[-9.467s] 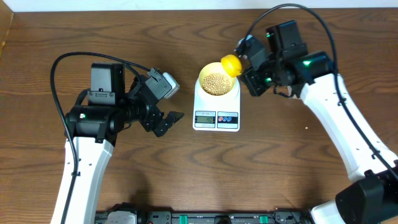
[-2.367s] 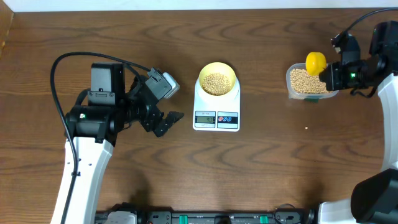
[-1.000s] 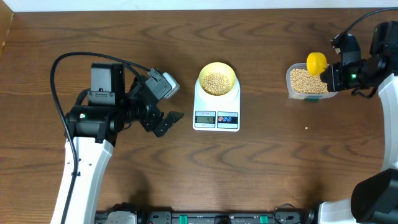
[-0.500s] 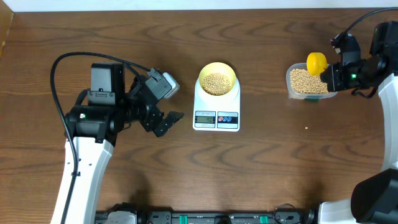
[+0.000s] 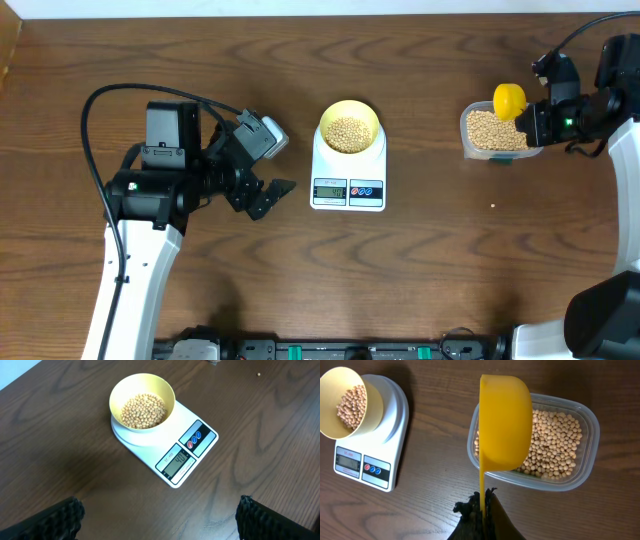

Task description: Scoop item into bowl and weigh 50g on scale

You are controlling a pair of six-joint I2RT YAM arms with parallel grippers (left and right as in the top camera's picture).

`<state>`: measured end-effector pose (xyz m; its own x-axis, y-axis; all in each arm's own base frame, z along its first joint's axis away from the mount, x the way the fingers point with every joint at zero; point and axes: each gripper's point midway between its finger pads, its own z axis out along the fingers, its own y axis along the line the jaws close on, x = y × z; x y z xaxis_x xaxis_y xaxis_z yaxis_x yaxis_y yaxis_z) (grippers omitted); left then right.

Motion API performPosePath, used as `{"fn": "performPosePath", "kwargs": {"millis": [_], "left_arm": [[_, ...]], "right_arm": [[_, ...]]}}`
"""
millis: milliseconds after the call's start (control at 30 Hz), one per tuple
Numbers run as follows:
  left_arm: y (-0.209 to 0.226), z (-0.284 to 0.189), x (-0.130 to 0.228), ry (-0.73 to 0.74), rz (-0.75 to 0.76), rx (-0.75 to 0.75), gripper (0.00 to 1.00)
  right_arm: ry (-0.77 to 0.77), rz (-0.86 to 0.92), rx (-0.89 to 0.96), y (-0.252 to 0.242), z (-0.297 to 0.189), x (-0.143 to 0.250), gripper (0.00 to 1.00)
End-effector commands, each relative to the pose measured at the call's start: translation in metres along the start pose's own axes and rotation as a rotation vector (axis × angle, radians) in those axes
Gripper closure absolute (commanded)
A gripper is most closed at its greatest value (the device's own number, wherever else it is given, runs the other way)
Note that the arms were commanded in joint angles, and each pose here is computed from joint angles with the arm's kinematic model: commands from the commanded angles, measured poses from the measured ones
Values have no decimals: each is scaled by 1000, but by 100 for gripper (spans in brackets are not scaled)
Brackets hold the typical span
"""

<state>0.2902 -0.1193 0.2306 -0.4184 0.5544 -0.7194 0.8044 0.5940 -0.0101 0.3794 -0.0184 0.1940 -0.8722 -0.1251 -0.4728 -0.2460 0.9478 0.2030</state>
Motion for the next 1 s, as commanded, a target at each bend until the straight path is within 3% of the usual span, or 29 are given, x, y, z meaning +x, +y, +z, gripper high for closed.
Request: {"fn": "performPosePath", "kwargs": {"millis": [0, 967], "left_arm": [[1, -3, -5, -15, -7, -4, 1], [1, -3, -5, -15, -7, -4, 1]], "right_arm": [[-39, -25, 13, 2, -12, -8, 99], [-30, -21, 9, 3, -12, -6, 99]]}}
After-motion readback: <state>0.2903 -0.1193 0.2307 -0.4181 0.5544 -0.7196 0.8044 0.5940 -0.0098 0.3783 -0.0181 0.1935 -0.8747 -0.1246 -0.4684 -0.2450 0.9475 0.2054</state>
